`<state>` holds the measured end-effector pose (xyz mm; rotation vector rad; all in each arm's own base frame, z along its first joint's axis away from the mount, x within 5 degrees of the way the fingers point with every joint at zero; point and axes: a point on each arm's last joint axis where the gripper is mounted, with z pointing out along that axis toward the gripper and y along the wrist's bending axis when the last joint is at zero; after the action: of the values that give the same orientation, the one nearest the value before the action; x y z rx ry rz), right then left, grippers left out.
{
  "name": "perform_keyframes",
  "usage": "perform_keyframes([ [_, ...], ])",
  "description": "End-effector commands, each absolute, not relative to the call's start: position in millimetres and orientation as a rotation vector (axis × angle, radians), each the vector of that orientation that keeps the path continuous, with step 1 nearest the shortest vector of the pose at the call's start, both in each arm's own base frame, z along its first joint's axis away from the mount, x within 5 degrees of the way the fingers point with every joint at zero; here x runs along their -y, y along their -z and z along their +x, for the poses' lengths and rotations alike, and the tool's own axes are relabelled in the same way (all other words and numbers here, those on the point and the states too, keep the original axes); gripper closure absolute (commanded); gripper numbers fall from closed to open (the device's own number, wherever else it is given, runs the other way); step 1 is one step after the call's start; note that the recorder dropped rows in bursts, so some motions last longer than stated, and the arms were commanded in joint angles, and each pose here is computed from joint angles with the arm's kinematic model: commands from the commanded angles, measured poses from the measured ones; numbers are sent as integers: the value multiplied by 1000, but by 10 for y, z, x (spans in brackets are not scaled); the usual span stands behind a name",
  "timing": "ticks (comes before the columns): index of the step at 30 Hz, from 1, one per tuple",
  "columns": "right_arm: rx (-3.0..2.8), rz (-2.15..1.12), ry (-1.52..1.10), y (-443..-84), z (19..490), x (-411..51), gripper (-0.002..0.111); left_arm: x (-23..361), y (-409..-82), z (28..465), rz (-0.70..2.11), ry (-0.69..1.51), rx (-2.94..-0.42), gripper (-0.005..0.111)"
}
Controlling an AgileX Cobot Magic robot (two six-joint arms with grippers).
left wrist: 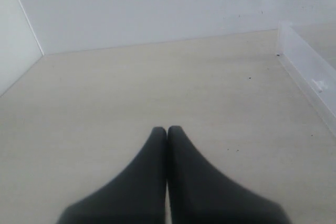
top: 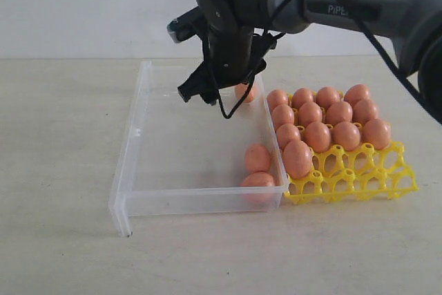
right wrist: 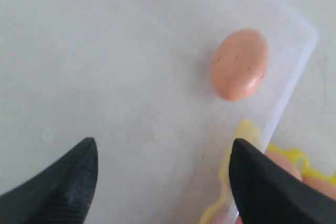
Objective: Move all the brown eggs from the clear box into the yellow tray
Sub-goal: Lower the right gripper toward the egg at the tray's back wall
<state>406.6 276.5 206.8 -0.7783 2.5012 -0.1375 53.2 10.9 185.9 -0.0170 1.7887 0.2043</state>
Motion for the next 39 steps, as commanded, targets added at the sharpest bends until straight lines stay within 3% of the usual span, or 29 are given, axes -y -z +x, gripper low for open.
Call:
perform_keyframes([
  [1, -2409, -668, 83, -1999, 4218, -2796, 41, -107, -1860, 535, -15, -200, -1789, 111],
  [12, -2424, -410, 13, -1803, 4562, -2433, 41, -107, -1860, 535, -15, -200, -1789, 111],
  [19, -2377, -471, -63, -1824, 4579, -2493, 41, -107, -1860, 535, -15, -200, -1789, 111],
  [27, -2403, -505, -43, -1499, 4626, -2512, 41, -107, -1860, 535, -15, -200, -1789, 111],
  [39, -2380, -470, -7, -1398, 4705, -2442, 41, -107, -1860, 535, -15, -200, -1789, 111],
])
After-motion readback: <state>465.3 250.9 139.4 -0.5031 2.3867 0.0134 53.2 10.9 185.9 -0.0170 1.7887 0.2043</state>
